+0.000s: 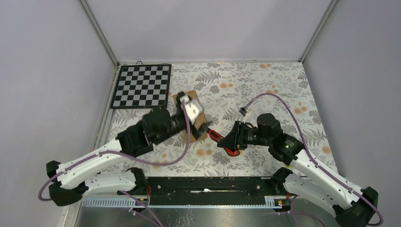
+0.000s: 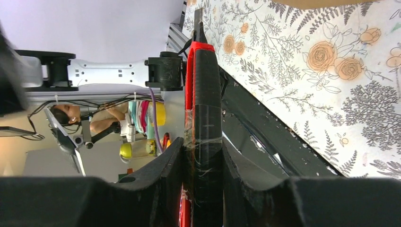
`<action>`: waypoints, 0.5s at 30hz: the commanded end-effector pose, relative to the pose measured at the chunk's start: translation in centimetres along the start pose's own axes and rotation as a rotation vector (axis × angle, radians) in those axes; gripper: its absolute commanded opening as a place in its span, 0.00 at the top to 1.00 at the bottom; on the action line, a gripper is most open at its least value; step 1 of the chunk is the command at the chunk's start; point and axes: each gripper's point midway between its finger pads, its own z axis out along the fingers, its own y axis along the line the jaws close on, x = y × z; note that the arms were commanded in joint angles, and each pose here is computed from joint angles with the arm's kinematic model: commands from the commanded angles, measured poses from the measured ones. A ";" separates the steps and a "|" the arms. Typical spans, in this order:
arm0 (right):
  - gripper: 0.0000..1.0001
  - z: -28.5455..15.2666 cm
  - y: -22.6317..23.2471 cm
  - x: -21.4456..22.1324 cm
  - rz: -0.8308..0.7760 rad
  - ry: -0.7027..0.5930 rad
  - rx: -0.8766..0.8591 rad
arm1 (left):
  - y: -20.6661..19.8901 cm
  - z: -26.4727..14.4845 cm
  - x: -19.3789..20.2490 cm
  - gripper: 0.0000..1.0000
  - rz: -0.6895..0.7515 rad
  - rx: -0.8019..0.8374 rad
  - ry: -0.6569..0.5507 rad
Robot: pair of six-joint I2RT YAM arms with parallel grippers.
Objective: Unpack the express box
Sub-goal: Adjust the knife.
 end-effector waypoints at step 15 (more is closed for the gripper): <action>1.00 -2.5 5.7 -7.3 -0.214 -0.403 -0.151 | 3.4 1.4 -3.2 0.19 -1.332 0.211 0.090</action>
